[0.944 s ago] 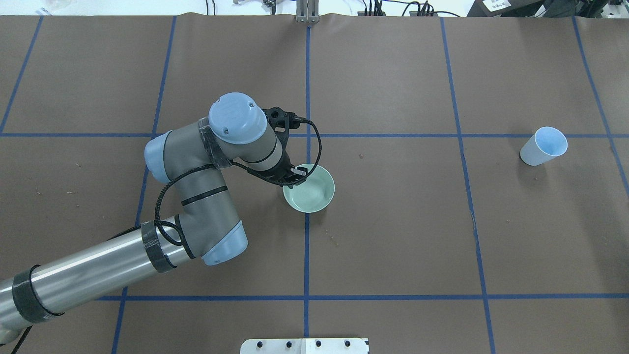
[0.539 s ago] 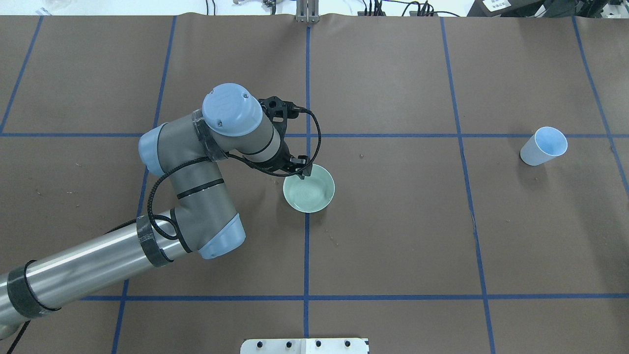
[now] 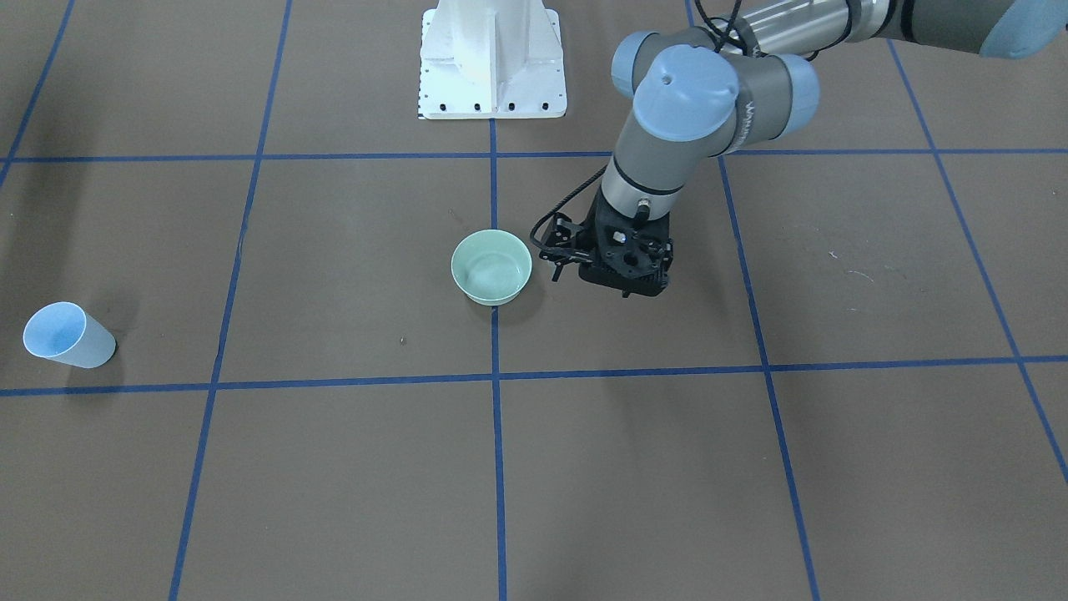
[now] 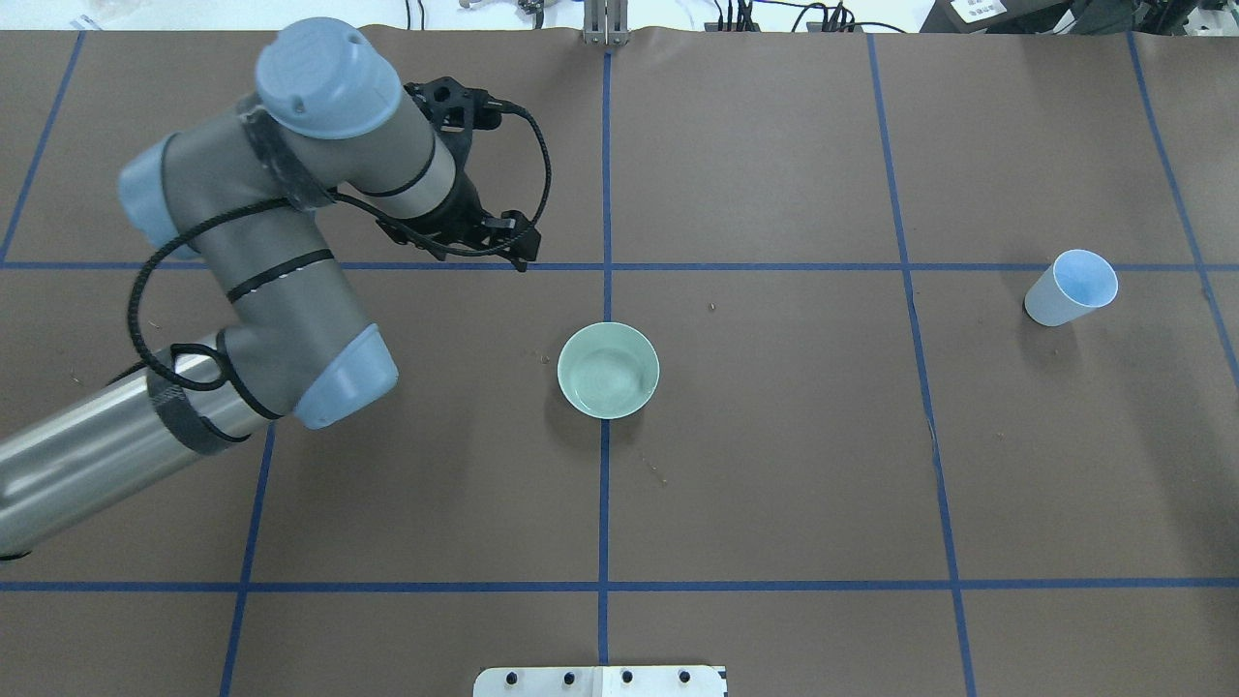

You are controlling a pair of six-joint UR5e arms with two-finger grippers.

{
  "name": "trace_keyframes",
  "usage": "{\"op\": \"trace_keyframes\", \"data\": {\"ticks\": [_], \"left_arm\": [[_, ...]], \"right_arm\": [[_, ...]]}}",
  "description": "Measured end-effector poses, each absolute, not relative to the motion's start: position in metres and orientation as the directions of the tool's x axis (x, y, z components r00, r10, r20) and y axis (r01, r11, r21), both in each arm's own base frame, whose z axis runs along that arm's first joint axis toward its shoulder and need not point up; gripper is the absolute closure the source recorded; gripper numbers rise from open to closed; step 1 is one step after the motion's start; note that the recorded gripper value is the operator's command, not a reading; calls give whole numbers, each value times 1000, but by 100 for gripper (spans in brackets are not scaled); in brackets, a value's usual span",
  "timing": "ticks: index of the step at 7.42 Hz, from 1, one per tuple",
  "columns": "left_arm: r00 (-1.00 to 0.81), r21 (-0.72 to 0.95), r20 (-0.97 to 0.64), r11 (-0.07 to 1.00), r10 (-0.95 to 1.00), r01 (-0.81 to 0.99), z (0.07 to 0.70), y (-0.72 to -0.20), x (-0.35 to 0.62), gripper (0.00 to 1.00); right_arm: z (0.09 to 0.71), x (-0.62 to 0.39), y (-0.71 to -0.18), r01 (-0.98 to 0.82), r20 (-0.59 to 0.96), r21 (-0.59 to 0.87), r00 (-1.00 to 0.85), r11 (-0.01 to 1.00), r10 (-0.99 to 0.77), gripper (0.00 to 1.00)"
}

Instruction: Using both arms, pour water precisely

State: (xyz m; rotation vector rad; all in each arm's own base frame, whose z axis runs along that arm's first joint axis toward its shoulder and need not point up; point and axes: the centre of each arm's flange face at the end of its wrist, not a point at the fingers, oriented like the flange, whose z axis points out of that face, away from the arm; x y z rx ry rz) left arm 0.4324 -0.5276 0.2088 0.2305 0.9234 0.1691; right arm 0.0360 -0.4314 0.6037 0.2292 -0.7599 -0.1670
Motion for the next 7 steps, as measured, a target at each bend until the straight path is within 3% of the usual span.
{"op": "trace_keyframes", "data": {"ticks": [4, 7], "left_arm": [[653, 394, -624, 894, 430, -212, 371, -553, 209, 0], [676, 397, -600, 893, 428, -213, 491, -531, 29, 0]], "right_arm": [[540, 3, -433, -41, 723, 206, 680, 978, -123, 0], [488, -51, -439, -95, 743, 147, 667, 985, -47, 0]]}}
